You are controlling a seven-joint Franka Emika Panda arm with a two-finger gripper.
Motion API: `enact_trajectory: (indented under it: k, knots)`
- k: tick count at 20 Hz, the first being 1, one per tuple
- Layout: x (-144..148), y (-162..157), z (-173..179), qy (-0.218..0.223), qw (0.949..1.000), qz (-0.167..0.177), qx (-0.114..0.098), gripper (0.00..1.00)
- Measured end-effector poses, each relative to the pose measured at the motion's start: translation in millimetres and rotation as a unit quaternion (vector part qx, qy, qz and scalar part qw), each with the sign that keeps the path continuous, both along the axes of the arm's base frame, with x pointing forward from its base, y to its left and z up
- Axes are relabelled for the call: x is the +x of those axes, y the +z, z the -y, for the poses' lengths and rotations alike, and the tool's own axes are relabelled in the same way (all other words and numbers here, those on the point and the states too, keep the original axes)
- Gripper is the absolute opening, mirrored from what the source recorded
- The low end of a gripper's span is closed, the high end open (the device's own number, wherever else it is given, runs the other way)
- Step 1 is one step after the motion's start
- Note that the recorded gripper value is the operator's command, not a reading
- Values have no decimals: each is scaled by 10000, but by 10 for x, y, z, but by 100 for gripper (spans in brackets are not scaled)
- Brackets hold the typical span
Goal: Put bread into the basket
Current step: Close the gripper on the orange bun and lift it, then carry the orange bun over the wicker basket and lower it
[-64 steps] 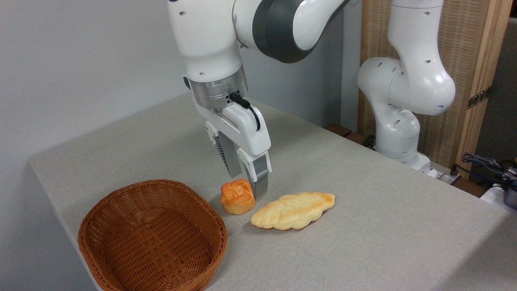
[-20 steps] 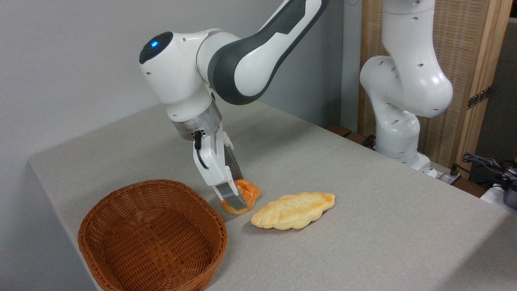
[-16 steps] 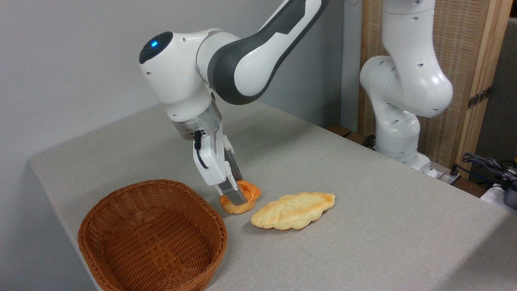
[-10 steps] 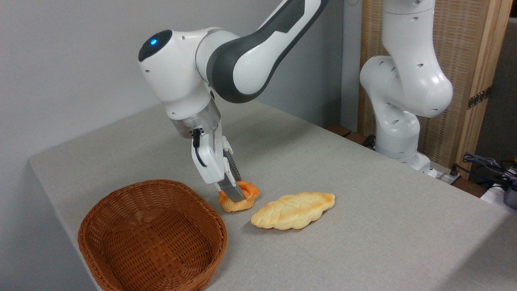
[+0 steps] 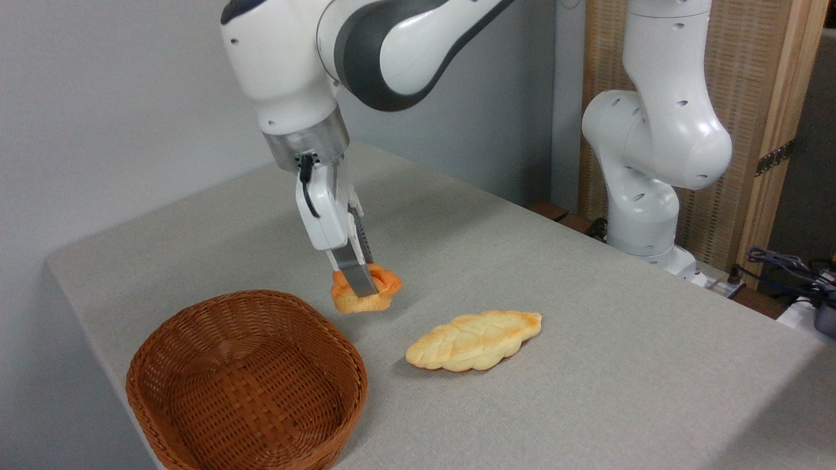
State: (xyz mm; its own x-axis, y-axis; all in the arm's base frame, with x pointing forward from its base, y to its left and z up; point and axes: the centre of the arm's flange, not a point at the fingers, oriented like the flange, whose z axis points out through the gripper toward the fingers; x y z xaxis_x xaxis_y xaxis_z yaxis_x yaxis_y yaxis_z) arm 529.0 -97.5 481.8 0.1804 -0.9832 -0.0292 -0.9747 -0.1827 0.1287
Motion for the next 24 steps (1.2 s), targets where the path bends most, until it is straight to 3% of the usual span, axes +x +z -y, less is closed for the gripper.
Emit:
enact_trajectory:
  k: [3,5,8,10,12,15,16,17,19,24]
  knots:
    - [67,184,-29,94,9997,175,-133,45]
    - [120,295,-90,375,9985,282,-291,52]
    - [215,397,-161,759,9950,524,-375,52]
    - [307,429,-163,1044,9904,786,-448,54]
    - [429,433,-145,1451,9812,1123,-600,62]
    - [572,387,-136,1993,9668,1436,-705,92]
    - [594,379,-135,2078,9641,1486,-722,100]
    - [624,370,-132,2168,9608,1556,-745,100]
    - [654,361,-129,2259,9574,1624,-769,100]
    - [662,384,-132,2286,9563,1649,-779,100]
